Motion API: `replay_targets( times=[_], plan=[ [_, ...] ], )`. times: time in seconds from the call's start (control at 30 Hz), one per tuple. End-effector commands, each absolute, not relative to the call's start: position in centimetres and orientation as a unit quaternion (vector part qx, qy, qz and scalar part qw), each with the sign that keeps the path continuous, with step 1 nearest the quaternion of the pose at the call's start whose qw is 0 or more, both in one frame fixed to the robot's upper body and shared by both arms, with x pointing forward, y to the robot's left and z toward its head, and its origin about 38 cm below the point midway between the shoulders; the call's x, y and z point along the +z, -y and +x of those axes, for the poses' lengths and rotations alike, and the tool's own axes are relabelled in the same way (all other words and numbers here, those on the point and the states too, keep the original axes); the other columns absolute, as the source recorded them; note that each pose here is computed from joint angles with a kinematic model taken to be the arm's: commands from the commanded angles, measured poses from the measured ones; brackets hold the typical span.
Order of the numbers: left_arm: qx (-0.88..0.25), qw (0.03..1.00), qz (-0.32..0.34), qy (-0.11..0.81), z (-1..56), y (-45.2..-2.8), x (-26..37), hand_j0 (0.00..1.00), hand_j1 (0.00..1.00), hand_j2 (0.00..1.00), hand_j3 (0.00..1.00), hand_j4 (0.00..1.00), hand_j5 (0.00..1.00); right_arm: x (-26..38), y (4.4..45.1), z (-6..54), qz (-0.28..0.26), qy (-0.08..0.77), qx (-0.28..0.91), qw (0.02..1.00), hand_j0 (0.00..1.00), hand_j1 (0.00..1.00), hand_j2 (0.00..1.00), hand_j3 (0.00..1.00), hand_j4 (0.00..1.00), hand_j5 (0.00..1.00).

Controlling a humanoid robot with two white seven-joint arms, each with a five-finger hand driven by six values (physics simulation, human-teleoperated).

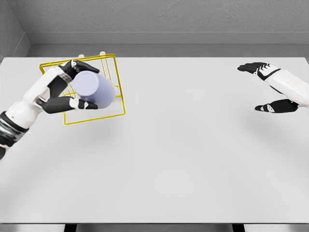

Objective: Place the cup on the cup holder with both arms

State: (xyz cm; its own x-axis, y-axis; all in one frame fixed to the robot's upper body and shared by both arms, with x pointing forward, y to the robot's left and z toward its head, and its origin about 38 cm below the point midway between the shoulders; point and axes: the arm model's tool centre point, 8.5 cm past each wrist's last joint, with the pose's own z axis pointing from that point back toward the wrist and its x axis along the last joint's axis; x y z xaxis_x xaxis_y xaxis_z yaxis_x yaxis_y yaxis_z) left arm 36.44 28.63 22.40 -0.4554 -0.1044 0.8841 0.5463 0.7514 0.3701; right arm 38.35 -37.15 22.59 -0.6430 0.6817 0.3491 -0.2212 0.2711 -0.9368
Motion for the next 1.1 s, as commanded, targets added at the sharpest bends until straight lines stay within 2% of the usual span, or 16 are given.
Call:
replay_targets(
  times=[0.0, 0.63, 0.7, 1.07],
  plan=[
    [-0.319, 0.502, -0.137, 0.792, 36.5, -29.1, 22.8, 0.53, 0.53, 0.53, 0.53, 0.53, 0.53, 22.6, 37.2, 38.4, -0.164, 0.698, 0.578, 0.390, 1.00, 1.00, 1.00, 1.00, 1.00, 1.00],
    [-0.313, 0.503, -0.130, 0.795, 36.9, -29.6, 23.2, 0.52, 0.52, 0.52, 0.52, 0.52, 0.52, 22.8, 37.2, 38.4, -0.165, 0.699, 0.577, 0.389, 1.00, 1.00, 1.00, 1.00, 1.00, 1.00],
    [-0.294, 0.513, -0.104, 0.800, 37.6, -31.5, 23.3, 0.53, 0.53, 0.53, 0.53, 0.53, 0.53, 23.1, 38.1, 38.3, -0.176, 0.699, 0.570, 0.394, 1.00, 1.00, 1.00, 1.00, 1.00, 1.00],
    [-0.282, 0.527, -0.090, 0.797, 38.1, -32.8, 22.6, 0.53, 0.53, 0.53, 0.53, 0.53, 0.53, 23.1, 38.3, 38.3, -0.179, 0.698, 0.569, 0.395, 1.00, 1.00, 1.00, 1.00, 1.00, 1.00]
  ],
)
